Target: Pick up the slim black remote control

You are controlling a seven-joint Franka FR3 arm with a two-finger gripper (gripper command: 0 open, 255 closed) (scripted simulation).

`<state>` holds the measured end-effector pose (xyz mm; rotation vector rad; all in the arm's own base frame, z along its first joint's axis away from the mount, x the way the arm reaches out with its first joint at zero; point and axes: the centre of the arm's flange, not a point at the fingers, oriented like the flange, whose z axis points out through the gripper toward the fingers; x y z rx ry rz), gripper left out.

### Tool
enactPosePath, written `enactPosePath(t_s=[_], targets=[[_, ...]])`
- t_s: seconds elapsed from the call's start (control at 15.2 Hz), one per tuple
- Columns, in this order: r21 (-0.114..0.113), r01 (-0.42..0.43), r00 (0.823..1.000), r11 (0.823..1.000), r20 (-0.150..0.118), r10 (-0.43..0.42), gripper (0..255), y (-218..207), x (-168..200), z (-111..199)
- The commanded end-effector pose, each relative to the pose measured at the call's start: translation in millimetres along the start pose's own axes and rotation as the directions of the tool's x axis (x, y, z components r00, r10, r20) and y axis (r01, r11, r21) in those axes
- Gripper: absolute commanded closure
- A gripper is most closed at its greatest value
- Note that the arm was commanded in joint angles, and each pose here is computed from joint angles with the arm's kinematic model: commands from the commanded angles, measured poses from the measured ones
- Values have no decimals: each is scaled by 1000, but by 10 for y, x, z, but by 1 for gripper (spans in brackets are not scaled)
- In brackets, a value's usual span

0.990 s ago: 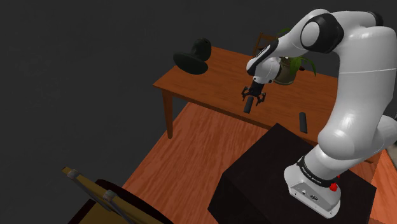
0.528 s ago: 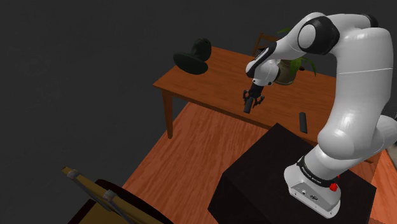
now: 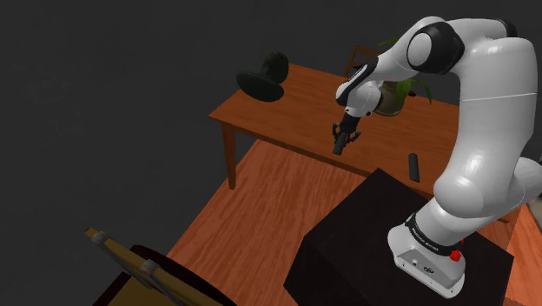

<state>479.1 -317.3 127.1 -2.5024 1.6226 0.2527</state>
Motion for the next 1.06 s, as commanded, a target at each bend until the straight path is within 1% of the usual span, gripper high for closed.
enactPosePath(t_s=[0.0, 0.86, 0.99], targets=[[-1, 5, 1000, 1000, 3, -5, 255, -27, -36, -37], [-1, 5, 1000, 1000, 3, -5, 255, -49, -187, -706], [-1, 5, 1000, 1000, 3, -5, 255, -50, -189, -714]])
